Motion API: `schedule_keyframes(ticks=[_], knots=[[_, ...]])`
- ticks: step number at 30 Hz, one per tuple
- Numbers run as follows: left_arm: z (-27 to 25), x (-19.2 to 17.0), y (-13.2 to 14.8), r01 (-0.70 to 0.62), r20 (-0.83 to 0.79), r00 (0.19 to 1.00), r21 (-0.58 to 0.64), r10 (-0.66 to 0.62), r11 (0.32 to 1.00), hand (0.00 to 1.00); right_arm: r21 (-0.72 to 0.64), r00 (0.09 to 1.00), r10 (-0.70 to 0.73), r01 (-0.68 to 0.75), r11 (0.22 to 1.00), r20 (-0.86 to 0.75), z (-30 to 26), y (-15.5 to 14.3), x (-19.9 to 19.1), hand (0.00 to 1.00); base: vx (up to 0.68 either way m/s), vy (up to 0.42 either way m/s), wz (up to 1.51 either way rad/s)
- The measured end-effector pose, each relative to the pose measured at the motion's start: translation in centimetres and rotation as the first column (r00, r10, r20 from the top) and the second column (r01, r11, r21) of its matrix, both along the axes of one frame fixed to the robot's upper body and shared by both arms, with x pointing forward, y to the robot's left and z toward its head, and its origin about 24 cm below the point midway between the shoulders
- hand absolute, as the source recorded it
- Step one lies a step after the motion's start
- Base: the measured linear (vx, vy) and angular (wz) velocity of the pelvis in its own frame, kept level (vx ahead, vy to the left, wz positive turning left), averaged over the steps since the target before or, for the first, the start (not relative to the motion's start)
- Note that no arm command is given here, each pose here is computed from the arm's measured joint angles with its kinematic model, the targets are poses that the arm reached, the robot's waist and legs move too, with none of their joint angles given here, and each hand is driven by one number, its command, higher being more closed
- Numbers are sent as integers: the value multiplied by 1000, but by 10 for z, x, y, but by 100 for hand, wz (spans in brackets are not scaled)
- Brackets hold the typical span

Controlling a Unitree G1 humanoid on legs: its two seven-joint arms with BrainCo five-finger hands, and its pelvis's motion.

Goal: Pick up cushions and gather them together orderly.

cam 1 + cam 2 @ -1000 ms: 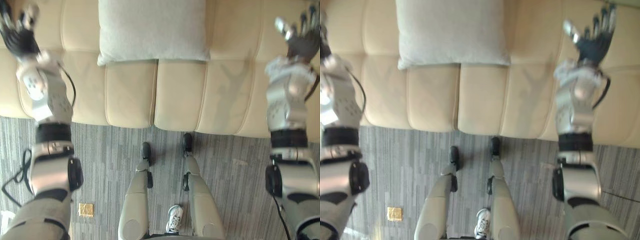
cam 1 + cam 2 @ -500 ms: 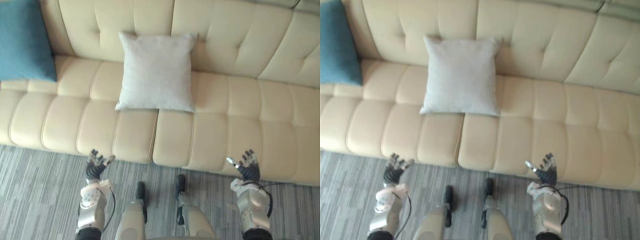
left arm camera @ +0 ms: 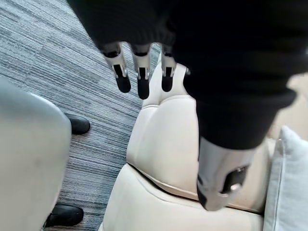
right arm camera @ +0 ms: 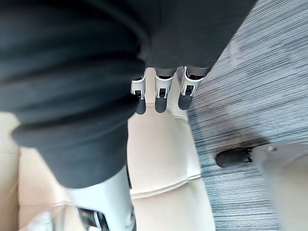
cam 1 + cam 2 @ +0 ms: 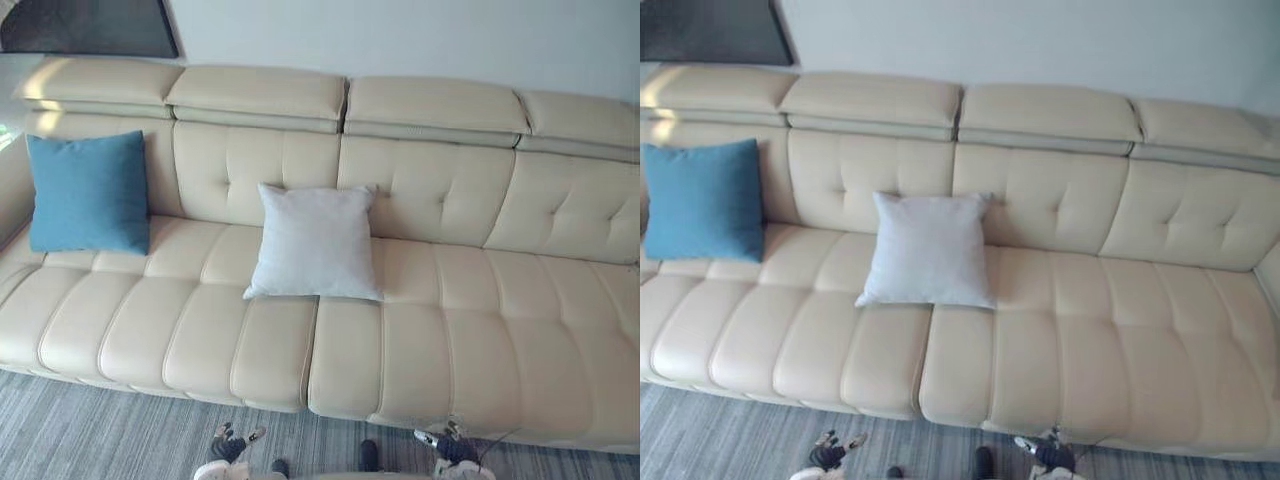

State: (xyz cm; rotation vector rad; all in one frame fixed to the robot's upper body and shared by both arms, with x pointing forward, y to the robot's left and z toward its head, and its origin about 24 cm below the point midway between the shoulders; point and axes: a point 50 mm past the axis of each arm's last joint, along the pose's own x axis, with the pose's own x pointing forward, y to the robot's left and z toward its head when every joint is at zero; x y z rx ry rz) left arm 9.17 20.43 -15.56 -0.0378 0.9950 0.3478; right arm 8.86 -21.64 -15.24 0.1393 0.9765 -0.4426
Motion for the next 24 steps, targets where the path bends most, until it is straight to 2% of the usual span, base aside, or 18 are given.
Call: schedule_keyframes(ticks=[1,11,24], knots=[[-3,-10,6,3,-50,999,23,-2,1000,0,33,997,-61,63,997,-52,-6,-1,0,0,0,0,0],[-3,-11,6,3,-53,999,19,-2,1000,0,33,996,-59,61,998,-69,-7,-1,-3,0,0,0,0],[-2,0,4,22,-31,999,6,-21,1000,0,-18,985,129,-131,991,-115,-7,12,9,0,-92,4,-30]])
